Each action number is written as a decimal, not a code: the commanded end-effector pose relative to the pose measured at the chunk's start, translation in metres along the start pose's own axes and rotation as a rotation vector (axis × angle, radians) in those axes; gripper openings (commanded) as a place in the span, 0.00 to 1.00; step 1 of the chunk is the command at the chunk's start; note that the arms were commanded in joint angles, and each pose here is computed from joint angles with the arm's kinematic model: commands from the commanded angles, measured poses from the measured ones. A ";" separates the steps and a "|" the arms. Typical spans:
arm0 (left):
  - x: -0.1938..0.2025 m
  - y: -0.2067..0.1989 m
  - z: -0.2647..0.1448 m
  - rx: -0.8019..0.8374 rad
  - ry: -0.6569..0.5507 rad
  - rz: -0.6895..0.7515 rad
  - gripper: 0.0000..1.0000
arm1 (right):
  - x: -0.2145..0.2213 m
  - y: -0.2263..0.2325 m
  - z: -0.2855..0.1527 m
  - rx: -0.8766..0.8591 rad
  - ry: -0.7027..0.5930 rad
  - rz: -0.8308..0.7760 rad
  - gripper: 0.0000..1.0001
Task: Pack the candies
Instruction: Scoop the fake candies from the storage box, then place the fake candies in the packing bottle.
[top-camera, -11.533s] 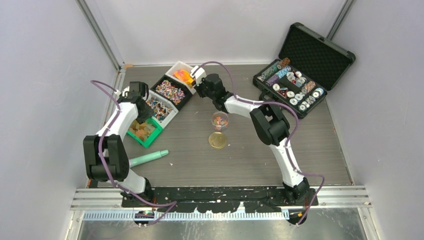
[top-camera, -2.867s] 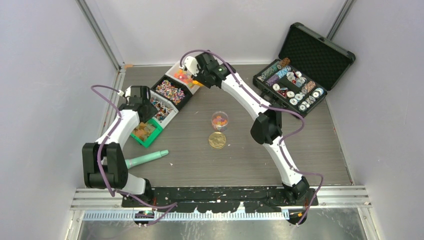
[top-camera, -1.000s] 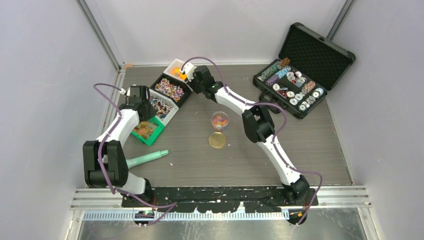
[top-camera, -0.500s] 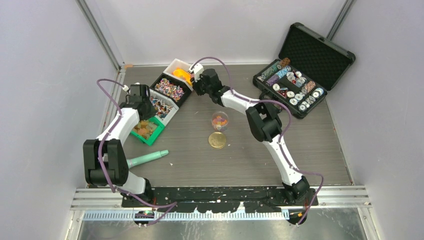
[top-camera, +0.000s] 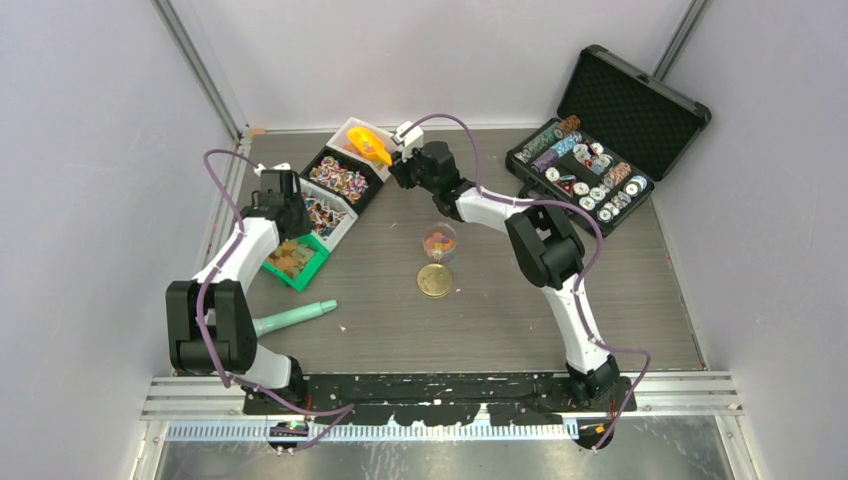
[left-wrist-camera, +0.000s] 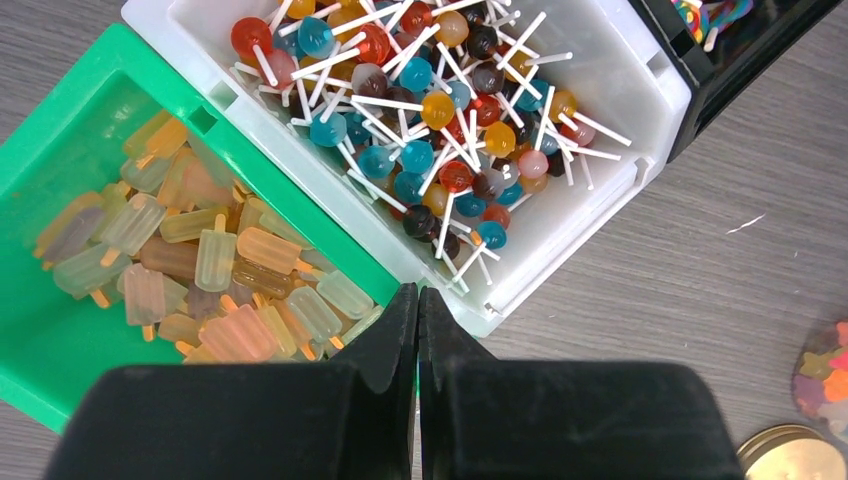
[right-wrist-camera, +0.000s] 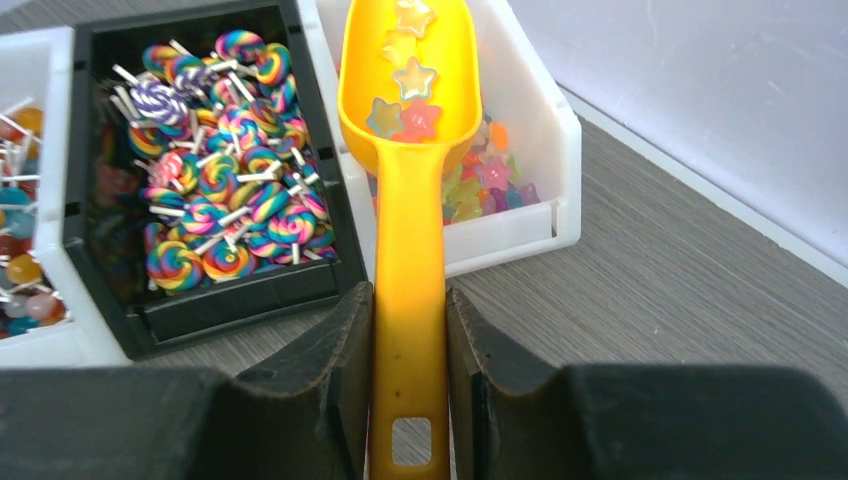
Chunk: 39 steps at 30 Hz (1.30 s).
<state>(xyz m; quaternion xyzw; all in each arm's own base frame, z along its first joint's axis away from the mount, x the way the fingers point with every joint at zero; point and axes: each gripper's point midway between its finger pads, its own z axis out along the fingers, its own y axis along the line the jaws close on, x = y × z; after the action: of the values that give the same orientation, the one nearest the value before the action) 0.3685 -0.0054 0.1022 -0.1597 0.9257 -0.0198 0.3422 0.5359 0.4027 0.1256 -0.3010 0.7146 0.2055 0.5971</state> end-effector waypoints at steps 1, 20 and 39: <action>0.020 0.009 -0.002 -0.012 0.057 0.082 0.00 | -0.095 -0.001 -0.022 -0.017 -0.247 -0.011 0.00; 0.007 0.001 -0.010 0.040 -0.006 0.130 0.00 | -0.090 -0.008 -0.130 0.002 -0.134 -0.385 0.00; -0.013 -0.016 -0.041 0.066 -0.043 0.008 0.69 | -0.038 0.001 -0.291 -0.083 0.209 -0.580 0.00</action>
<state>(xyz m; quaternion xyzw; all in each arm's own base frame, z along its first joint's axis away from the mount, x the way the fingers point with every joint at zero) 0.3478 -0.0142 0.1098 -0.1292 0.9338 -0.0267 0.3326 0.3492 0.2459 0.2168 -0.5066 0.6496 0.0553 0.5641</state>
